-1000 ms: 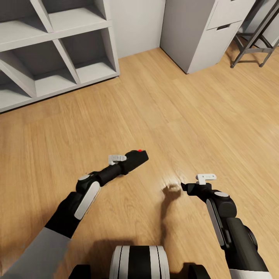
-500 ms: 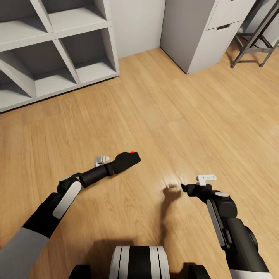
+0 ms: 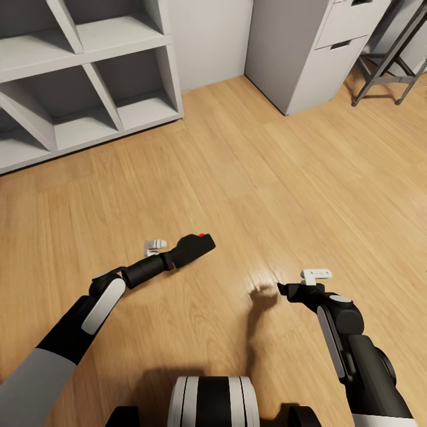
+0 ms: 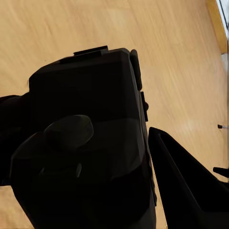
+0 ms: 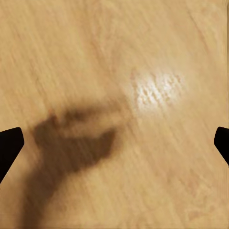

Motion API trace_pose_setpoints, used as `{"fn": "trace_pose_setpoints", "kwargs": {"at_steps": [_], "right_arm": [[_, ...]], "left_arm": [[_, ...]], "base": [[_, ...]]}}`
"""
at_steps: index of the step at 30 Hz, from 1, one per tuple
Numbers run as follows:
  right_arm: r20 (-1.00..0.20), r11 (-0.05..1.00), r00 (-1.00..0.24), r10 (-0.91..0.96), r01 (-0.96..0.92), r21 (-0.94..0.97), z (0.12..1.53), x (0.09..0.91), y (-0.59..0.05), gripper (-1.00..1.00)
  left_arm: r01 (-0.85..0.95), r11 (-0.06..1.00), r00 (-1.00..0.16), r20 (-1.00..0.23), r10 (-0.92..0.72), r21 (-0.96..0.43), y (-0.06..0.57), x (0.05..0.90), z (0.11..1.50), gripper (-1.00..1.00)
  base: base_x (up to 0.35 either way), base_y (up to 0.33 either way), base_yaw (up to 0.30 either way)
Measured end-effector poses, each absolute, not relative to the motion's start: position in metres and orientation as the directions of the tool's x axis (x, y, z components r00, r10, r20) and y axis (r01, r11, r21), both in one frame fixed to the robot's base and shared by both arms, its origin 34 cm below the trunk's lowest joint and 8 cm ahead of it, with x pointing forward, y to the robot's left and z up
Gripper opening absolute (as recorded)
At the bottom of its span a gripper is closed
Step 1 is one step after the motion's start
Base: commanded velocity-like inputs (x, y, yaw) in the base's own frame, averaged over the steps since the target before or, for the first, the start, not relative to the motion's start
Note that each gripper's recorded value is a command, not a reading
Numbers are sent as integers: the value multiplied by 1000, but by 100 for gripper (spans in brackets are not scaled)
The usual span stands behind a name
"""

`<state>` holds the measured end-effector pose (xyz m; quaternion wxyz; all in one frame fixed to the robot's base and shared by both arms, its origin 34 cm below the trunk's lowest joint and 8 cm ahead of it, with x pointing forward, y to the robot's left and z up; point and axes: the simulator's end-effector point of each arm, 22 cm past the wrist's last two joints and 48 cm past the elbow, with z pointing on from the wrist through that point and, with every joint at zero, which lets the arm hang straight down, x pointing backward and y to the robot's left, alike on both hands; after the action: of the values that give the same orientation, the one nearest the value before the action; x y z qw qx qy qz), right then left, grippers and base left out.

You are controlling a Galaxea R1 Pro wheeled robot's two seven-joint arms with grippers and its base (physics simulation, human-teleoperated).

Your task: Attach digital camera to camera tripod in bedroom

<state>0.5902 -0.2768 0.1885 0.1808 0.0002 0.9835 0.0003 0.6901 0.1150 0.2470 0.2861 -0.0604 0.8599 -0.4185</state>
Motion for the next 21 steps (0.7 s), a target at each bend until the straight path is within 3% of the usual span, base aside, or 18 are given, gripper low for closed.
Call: {"fn": "trace_pose_setpoints", "kwargs": {"at_steps": [12, 21], "right_arm": [[-355, 1000, -935, -12, -3, -25, 212, 595, -285, 100], [-384, 1000, -923, -7, 2, -23, 231, 603, -286, 100]], "left_arm": [[182, 630, -789, -494, -364, -755, 116, 706, 285, -100], [239, 491, -728, -489, -480, -838, 126, 724, 367, -100]], "base": [[0, 0, 0], [0, 0, 0]]}}
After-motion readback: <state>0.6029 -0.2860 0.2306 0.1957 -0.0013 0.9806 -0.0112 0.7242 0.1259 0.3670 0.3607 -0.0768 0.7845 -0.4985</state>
